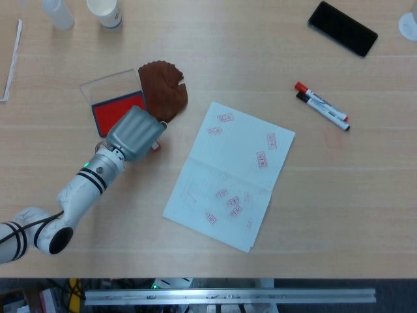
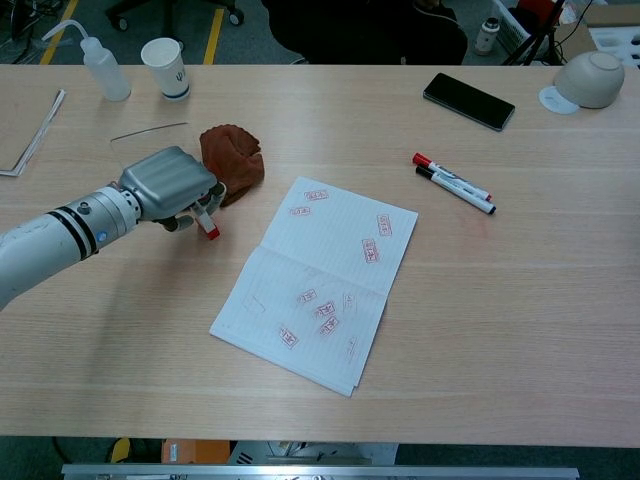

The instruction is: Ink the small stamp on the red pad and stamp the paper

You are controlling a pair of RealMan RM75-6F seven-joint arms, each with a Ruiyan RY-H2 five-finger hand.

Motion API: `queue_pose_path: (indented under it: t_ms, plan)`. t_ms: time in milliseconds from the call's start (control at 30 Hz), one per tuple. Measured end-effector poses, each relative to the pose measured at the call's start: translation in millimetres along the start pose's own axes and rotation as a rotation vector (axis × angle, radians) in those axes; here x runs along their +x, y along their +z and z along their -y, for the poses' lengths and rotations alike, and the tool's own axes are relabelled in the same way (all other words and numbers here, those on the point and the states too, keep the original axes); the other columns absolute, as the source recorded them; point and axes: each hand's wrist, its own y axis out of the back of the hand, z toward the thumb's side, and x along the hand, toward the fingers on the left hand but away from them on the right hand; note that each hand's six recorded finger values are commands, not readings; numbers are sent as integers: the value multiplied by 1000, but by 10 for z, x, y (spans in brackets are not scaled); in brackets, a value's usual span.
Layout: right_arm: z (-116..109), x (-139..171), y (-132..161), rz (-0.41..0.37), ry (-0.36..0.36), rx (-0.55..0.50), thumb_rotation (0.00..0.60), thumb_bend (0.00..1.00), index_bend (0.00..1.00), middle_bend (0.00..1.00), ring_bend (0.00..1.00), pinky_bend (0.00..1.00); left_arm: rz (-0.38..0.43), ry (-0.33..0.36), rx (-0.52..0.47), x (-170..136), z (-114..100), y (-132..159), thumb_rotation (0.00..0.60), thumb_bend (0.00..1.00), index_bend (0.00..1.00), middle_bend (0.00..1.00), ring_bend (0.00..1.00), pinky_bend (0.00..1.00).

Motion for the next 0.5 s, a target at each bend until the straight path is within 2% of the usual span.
queue_pose_path:
  t_ms: [500]
  plan:
    - [-13, 1, 0, 0, -5, -3, 600, 186, 246, 314, 193, 242, 2, 12, 5, -27, -26, -35, 600, 310, 535, 1000, 1000, 1000]
